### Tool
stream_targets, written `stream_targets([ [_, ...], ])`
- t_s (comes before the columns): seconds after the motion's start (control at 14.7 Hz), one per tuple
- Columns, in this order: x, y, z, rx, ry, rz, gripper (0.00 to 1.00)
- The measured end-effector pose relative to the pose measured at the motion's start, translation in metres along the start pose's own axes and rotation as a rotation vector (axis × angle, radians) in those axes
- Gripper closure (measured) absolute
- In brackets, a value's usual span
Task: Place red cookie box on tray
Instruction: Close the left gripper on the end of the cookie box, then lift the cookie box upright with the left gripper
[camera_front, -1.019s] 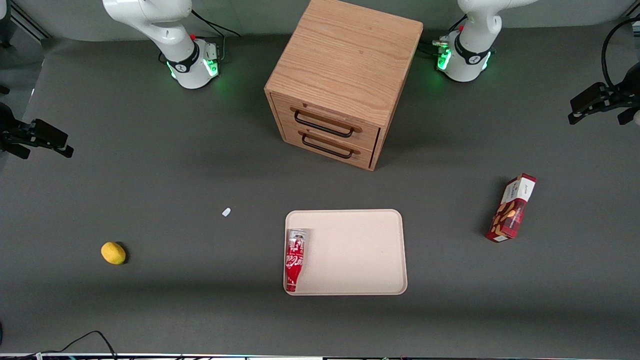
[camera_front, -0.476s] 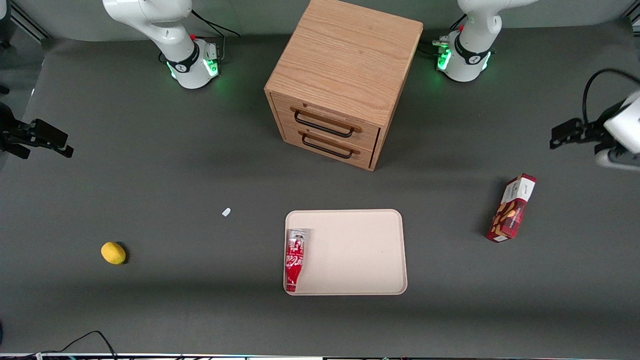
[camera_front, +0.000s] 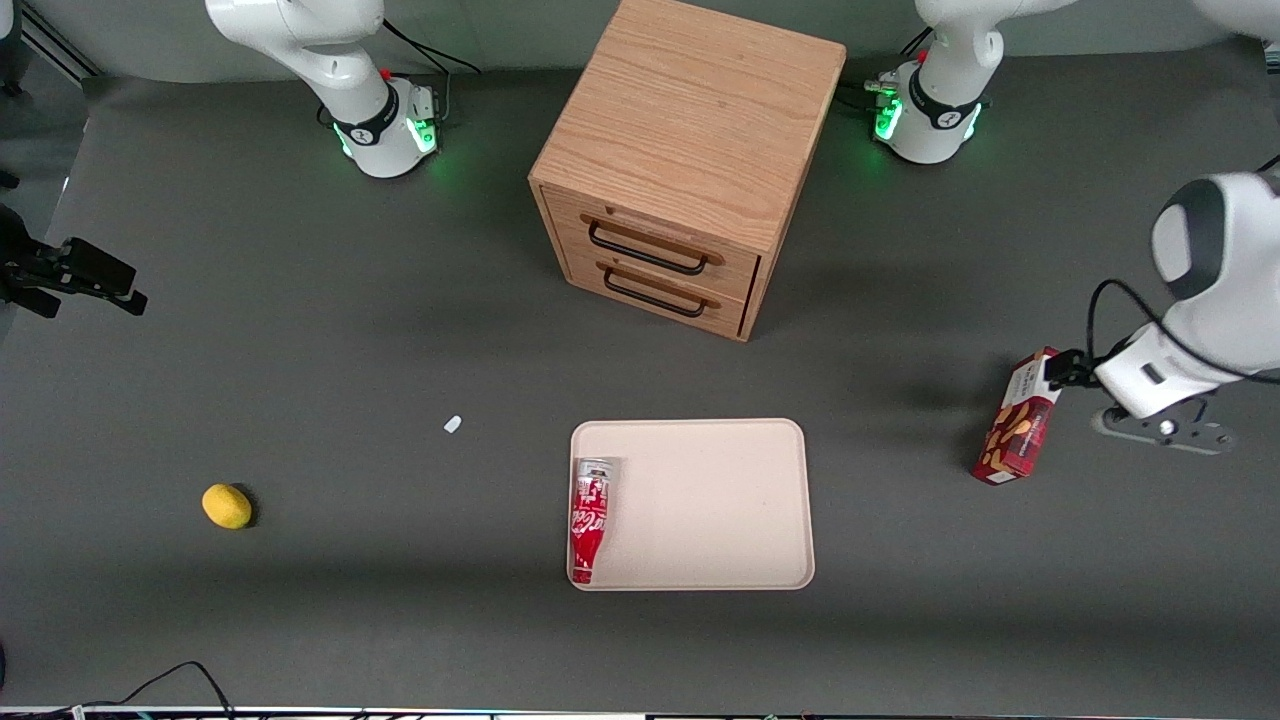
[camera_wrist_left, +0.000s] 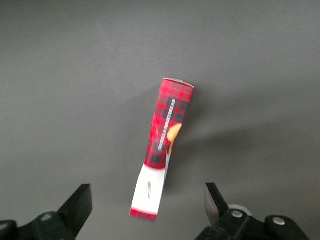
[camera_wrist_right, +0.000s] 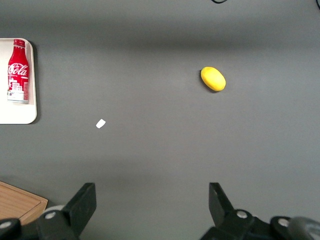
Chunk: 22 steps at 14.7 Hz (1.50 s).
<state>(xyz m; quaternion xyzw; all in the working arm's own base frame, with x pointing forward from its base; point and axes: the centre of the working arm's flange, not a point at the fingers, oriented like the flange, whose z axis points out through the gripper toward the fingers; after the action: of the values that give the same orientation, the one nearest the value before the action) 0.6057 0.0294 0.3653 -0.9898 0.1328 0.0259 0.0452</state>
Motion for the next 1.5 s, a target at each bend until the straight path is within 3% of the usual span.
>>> stream_targets([
  [0.34, 0.000, 0.009, 0.069, -0.008, 0.008, 0.110, 0.00],
  [0.82, -0.010, 0.003, 0.127, -0.015, 0.036, 0.109, 0.00],
  [0.95, -0.011, 0.003, 0.133, -0.018, 0.031, 0.109, 0.05],
  [1.02, -0.010, 0.004, 0.134, -0.018, 0.033, 0.109, 0.10],
  [1.29, -0.009, 0.006, 0.133, -0.018, 0.038, 0.114, 0.55],
  [1.5, -0.008, 0.009, 0.132, -0.018, 0.039, 0.120, 0.80],
])
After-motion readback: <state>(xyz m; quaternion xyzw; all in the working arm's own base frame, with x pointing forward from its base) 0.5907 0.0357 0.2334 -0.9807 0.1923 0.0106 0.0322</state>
